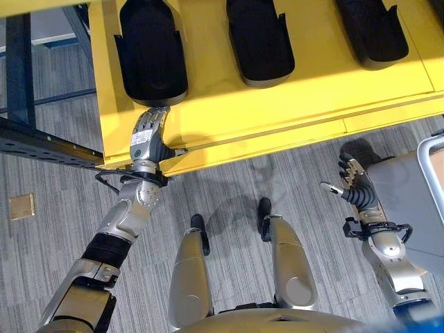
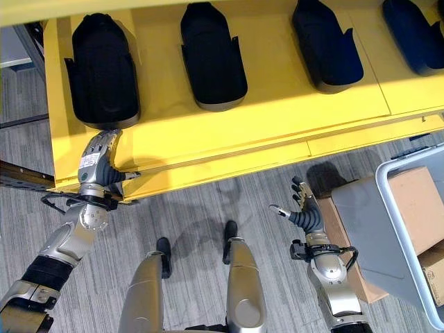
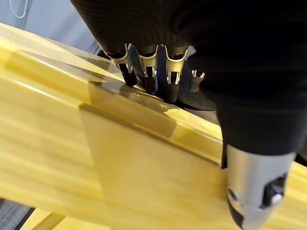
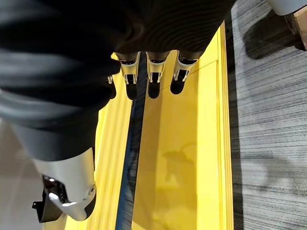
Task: Move parts from the plastic box to the shelf.
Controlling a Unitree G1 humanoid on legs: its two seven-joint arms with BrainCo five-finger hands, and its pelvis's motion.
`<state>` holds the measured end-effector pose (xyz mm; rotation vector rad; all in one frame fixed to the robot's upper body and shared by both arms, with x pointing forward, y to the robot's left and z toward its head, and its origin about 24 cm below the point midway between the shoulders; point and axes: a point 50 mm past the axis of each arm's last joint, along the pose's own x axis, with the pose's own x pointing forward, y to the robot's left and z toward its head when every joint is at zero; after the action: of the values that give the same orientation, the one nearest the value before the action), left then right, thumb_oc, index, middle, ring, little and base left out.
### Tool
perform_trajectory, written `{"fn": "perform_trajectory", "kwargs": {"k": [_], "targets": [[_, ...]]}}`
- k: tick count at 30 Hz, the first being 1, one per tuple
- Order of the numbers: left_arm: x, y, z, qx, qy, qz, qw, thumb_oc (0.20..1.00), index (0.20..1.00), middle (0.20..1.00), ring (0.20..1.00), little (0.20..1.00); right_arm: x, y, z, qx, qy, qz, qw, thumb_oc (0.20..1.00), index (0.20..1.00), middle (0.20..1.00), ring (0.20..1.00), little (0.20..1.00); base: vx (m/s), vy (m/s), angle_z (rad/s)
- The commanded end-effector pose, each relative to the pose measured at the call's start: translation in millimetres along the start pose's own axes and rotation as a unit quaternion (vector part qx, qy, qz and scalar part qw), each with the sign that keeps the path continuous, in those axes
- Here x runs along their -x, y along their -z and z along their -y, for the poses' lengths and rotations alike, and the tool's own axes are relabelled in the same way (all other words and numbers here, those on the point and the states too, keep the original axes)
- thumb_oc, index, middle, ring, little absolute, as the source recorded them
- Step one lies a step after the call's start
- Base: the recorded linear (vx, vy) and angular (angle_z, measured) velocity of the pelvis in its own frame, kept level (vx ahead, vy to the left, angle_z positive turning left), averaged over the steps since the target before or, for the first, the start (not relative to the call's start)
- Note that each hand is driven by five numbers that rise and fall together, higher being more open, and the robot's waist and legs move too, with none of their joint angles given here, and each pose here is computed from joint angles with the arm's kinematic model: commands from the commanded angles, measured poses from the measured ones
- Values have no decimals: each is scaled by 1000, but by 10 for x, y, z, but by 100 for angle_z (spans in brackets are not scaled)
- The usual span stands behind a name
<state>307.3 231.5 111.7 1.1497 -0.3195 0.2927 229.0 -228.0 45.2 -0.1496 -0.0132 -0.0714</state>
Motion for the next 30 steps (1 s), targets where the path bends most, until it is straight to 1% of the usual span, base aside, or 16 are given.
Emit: {"fn": "perform_trajectory", "kwargs": {"k": [1, 7, 12, 17, 19, 25, 27, 29, 30], "targets": [[-160, -47, -82, -10, -30, 12, 999, 1000, 1000, 1000, 1000, 1000, 0, -102, 38, 9, -1, 31, 999, 1000, 1000, 1000, 1000, 1000, 0, 0, 0], [-195, -15, -103, -14, -33, 4, 999, 1000, 1000, 1000, 1000, 1000, 21, -85, 42, 8, -4, 25, 1000, 1000, 1000, 1000, 1000, 1000, -1, -2, -1], [-176, -42, -55, -8, -21, 8, 1000, 1000, 1000, 1000, 1000, 1000, 29, -79, 39, 9, -7, 23, 1000, 1000, 1000, 1000, 1000, 1000, 0, 0, 0], [-45, -66, 66, 19, 13, 14, 1000, 1000, 1000, 1000, 1000, 1000, 24, -79, 35, 4, -6, 24, 1000, 1000, 1000, 1000, 1000, 1000, 0, 0, 0], [69, -50, 128, 46, 35, 10, 998, 1000, 1000, 1000, 1000, 1000, 24, -81, 48, 4, -2, 25, 1000, 1000, 1000, 1000, 1000, 1000, 0, 0, 0], [183, -70, 183, 72, 62, 14, 995, 1000, 1000, 1000, 1000, 1000, 18, -79, 38, 6, -4, 25, 1000, 1000, 1000, 1000, 1000, 1000, 0, 0, 0], [348, -130, 222, 179, 98, 9, 979, 1000, 1000, 1000, 1000, 1000, 9, -86, 18, -1, -12, 25, 1000, 1000, 1000, 1000, 1000, 1000, 0, 0, 0], [456, -123, 271, 238, 118, -10, 964, 1000, 1000, 1000, 1000, 1000, 8, -98, 15, -3, -14, 27, 1000, 1000, 1000, 1000, 1000, 1000, 0, 0, 0], [581, -84, 333, 303, 138, -41, 942, 1000, 1000, 1000, 1000, 1000, 14, -99, 14, -4, -18, 27, 999, 1000, 1000, 1000, 1000, 1000, 1, -31, 4]]}}
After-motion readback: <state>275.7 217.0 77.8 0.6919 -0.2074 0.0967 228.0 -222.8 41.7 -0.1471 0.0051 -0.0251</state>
